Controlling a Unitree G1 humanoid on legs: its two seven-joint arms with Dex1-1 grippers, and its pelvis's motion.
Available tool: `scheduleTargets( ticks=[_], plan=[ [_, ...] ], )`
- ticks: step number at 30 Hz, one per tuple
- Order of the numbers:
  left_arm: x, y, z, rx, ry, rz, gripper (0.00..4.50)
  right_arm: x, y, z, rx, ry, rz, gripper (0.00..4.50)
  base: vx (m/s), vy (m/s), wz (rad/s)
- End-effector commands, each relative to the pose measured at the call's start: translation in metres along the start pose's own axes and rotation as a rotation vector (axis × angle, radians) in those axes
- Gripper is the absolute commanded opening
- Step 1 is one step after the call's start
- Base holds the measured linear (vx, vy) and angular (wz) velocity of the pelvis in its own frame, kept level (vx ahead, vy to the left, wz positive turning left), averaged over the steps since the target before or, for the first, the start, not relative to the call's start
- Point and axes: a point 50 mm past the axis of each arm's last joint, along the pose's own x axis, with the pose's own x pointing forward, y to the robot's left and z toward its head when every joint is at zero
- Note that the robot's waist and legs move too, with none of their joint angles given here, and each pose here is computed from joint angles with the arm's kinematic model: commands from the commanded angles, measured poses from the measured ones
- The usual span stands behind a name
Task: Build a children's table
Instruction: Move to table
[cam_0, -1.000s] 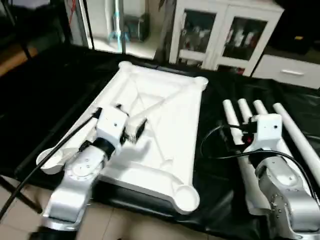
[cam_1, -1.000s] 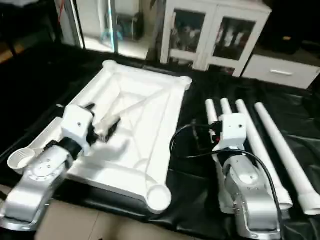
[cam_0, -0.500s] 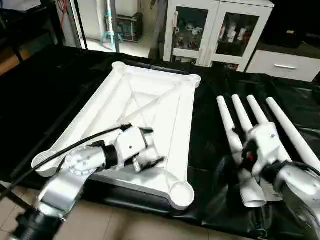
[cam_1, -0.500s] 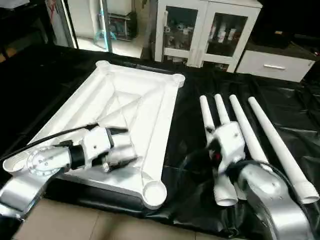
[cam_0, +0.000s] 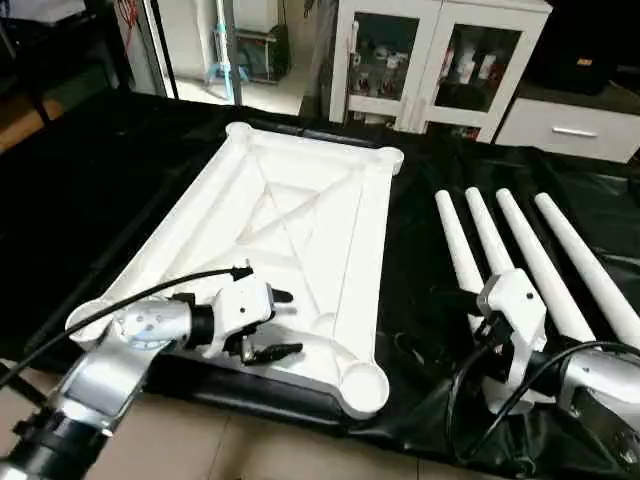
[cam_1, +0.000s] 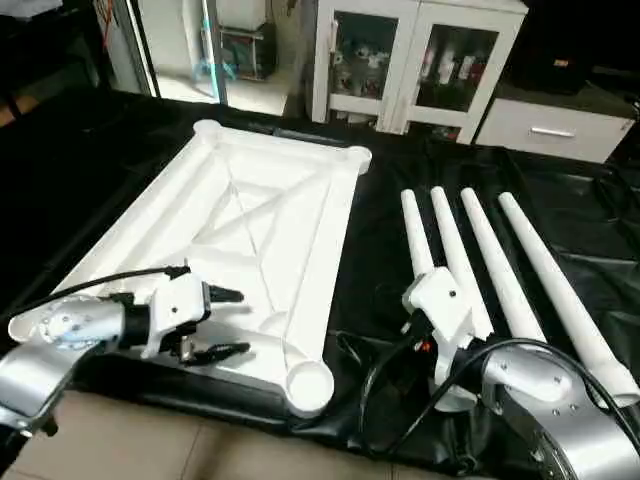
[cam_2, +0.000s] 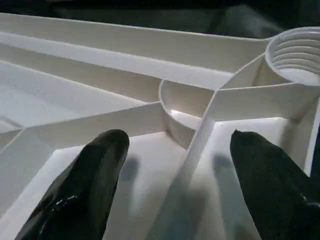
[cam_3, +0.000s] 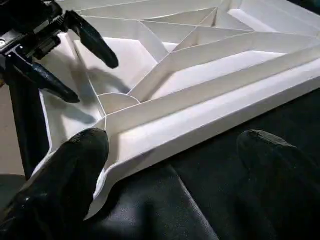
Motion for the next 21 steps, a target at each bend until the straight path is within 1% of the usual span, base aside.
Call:
scheduleTargets(
  ticks=[1, 2, 5, 8, 9, 11, 13, 15, 16, 21],
  plan=[
    [0.002, 0.003, -0.001, 0.010, 0.033, -0.013, 3.40, -0.001, 0.002, 0.003, -0.010, 0.009, 0.018, 4.50, 0.000, 0.000, 0.00],
    [0.002, 0.003, -0.002, 0.012, 0.038, -0.015, 3.40, -0.001, 0.002, 0.003, -0.012, 0.010, 0.020, 4.50, 0.000, 0.000, 0.00],
    [0.005, 0.005, -0.005, 0.014, 0.069, -0.047, 3.04, -0.001, 0.001, 0.003, -0.012, 0.014, 0.026, 4.50, 0.000, 0.000, 0.00],
    [0.006, 0.006, -0.006, 0.020, 0.078, -0.054, 2.98, -0.001, 0.001, 0.003, -0.013, 0.015, 0.026, 4.50, 0.000, 0.000, 0.00],
    [0.006, 0.006, -0.006, 0.020, 0.078, -0.054, 2.86, -0.001, 0.001, 0.003, -0.013, 0.015, 0.026, 4.50, 0.000, 0.000, 0.00],
    [0.006, 0.008, -0.007, 0.032, 0.102, -0.067, 2.61, -0.002, 0.001, 0.002, -0.014, 0.019, 0.025, 4.50, 0.000, 0.000, 0.00],
    [0.006, 0.010, -0.010, 0.040, 0.140, -0.094, 2.60, -0.003, 0.003, 0.001, -0.017, 0.029, 0.027, 4.50, 0.000, 0.000, 0.00],
    [0.005, 0.012, -0.013, 0.050, 0.166, -0.104, 2.35, -0.004, 0.003, 0.000, -0.016, 0.031, 0.028, 4.50, 0.000, 0.000, 0.00],
    [0.005, 0.013, -0.013, 0.047, 0.170, -0.106, 2.35, -0.004, 0.004, 0.000, -0.016, 0.031, 0.028, 4.50, 0.000, 0.000, 0.00],
    [0.005, 0.015, -0.018, 0.044, 0.218, -0.116, 1.96, -0.004, 0.004, -0.001, -0.017, 0.035, 0.025, 4.50, 0.000, 0.000, 0.00]
  ],
)
